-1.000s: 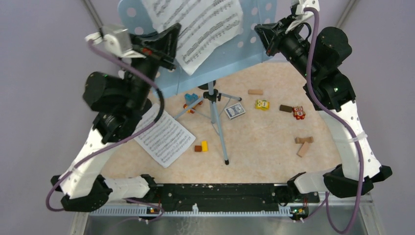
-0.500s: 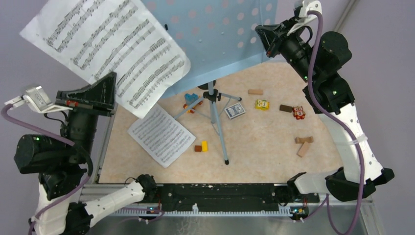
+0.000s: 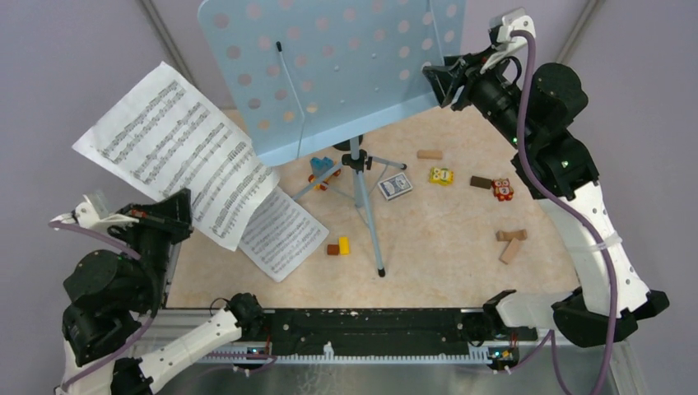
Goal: Pack up the instrument practice props
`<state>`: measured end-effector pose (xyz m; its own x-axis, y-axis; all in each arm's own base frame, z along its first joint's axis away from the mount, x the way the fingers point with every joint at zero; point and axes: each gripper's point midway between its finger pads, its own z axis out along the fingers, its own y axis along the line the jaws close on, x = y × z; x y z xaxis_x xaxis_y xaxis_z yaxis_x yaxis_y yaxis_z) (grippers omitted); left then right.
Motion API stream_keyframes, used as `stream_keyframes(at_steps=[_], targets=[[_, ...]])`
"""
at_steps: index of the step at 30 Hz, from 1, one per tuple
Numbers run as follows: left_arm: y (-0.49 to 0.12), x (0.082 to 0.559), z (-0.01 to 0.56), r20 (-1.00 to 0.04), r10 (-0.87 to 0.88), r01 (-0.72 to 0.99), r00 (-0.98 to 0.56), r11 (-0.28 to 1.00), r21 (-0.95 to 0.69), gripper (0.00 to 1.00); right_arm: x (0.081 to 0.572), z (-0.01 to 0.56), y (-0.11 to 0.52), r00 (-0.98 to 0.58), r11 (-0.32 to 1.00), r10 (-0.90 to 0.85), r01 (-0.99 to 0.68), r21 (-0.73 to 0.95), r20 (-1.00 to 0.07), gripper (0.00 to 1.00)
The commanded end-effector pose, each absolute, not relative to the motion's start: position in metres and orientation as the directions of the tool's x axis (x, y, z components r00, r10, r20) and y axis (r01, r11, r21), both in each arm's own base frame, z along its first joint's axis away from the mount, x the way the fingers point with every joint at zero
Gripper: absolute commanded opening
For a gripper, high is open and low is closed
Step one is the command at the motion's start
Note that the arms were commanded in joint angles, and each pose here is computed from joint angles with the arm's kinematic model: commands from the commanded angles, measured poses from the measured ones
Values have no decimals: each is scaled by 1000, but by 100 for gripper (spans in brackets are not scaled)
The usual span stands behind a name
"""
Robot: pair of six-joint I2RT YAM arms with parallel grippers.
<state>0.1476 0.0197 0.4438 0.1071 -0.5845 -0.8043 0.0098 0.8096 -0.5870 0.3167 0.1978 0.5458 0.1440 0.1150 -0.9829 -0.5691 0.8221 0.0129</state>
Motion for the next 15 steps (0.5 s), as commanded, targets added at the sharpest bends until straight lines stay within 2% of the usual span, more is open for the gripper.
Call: stream_keyframes(at_steps=[1,11,15], targets=[[18,159,387,-846,-533,-165,7,834,-527,0,296,555,183,174,827,140,-562,19,-975,46],[-70,206,261,-831,-506,-156,-232,862,-482,0,266,512,165,109,831,121,-555,41,-987,49],[-92,223,240,-845,-465,-130,-265,885,-446,0,257,489,163,62,824,94,-565,43,-994,50]])
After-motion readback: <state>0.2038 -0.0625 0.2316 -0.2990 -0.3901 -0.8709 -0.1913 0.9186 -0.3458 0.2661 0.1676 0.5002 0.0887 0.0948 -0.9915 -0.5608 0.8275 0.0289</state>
